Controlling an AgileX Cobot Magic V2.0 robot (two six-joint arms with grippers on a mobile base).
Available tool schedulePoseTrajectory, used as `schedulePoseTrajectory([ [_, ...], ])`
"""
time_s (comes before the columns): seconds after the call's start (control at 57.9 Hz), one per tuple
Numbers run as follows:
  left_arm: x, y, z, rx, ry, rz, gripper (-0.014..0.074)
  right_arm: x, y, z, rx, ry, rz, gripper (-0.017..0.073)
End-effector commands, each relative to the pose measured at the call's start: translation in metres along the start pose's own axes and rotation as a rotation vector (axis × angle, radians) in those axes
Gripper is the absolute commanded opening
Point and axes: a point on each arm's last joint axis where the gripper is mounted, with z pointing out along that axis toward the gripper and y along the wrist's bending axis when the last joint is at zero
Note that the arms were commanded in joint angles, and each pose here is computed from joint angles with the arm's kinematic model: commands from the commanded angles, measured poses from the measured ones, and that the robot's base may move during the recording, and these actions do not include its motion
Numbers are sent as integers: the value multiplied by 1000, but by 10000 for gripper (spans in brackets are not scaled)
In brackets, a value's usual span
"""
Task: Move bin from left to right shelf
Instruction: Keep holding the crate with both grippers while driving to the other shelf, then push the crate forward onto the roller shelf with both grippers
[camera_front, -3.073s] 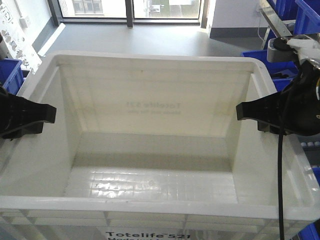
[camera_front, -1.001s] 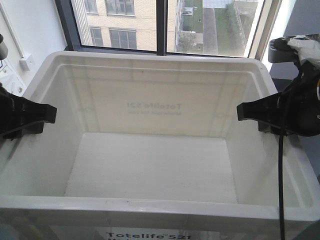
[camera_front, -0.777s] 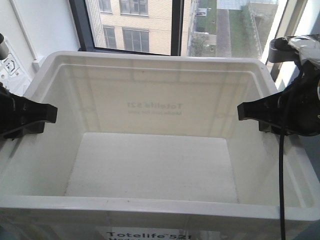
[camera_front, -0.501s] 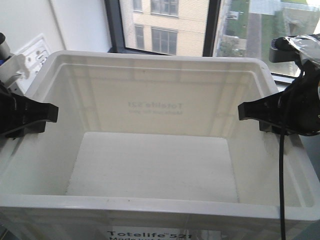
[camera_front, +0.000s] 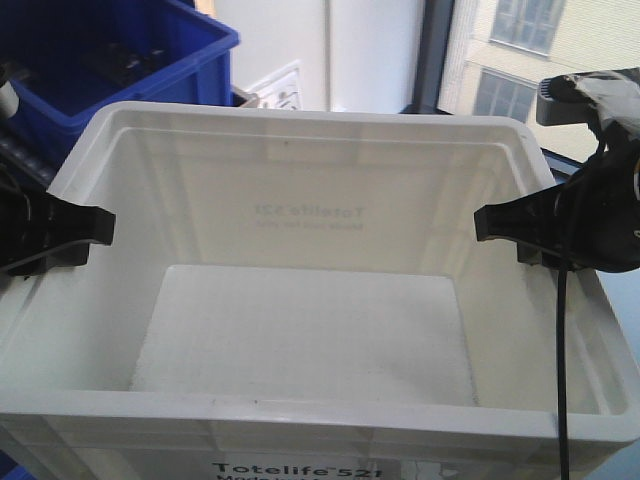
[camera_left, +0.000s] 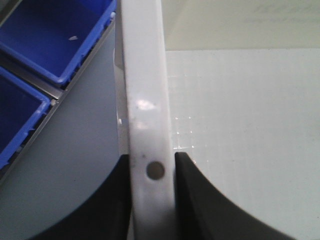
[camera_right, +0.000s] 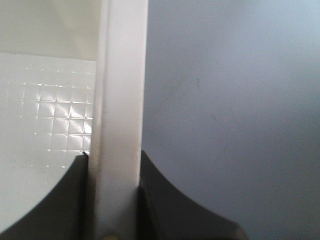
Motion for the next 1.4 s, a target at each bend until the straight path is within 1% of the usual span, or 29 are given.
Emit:
schedulePoseTrajectory([
  [0.0,-10,-8,-23,99,-155,0,-6,-11,-3,-17,-4,-131,-36,-1],
  [0.224,-10,-8,-23,99,-155,0,-6,-9,-4,-17,7,-109,-36,-1],
  [1.381,-10,-8,-23,99,-155,0,-6,-9,-4,-17,8,-109,-36,-1],
])
